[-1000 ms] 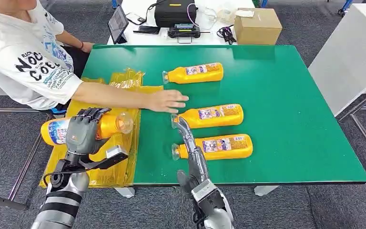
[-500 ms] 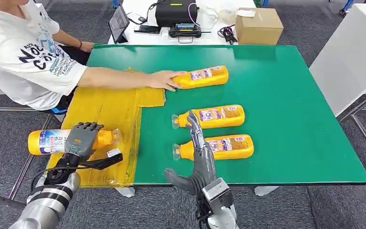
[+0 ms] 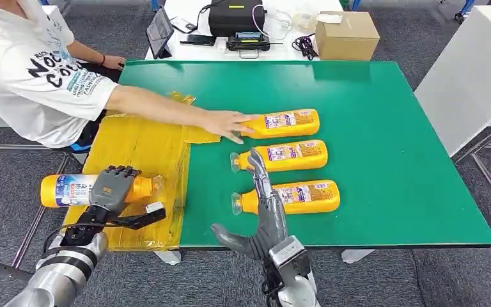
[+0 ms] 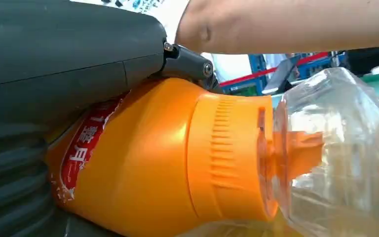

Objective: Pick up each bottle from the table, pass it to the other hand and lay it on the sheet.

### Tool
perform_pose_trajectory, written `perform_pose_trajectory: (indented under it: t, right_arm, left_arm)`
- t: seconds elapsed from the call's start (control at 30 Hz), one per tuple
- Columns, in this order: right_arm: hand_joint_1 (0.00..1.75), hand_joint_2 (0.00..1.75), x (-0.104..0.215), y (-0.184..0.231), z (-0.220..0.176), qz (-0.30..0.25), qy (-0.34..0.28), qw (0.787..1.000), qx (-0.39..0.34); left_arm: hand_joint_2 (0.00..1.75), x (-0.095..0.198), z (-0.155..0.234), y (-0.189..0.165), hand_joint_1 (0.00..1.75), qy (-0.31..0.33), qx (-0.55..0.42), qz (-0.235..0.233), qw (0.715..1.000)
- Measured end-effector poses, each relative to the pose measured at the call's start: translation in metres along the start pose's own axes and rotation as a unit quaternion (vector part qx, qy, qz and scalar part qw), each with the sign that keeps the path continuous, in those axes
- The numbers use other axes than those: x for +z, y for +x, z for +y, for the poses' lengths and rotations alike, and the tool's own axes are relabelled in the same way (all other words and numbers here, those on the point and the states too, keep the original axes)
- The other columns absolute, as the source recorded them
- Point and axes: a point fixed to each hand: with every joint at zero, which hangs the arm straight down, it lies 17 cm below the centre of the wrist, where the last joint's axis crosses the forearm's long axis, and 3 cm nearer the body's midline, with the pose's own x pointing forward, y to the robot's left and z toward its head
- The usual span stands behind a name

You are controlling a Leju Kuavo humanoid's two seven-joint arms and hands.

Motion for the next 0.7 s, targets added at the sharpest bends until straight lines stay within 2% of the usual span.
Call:
perform_pose_trajectory:
  t: [0.2,0.37,0.7]
  right_arm:
    - [0.00,1.75,0.002,-0.010,0.004,0.020,0.002,1.000,0.000]
    - [0.00,1.75,0.004,-0.016,0.007,0.029,0.007,1.000,0.005]
    - [0.00,1.75,0.008,-0.024,0.010,0.042,0.010,0.999,0.008]
  left_arm:
    - [1.75,0.005,0.003,0.031,1.75,0.020,0.084,-0.028,0.996]
    - [1.75,0.006,0.007,0.060,1.75,0.034,0.117,-0.038,0.992]
    - [1.75,0.004,0.012,0.072,1.75,0.043,0.157,-0.037,0.986]
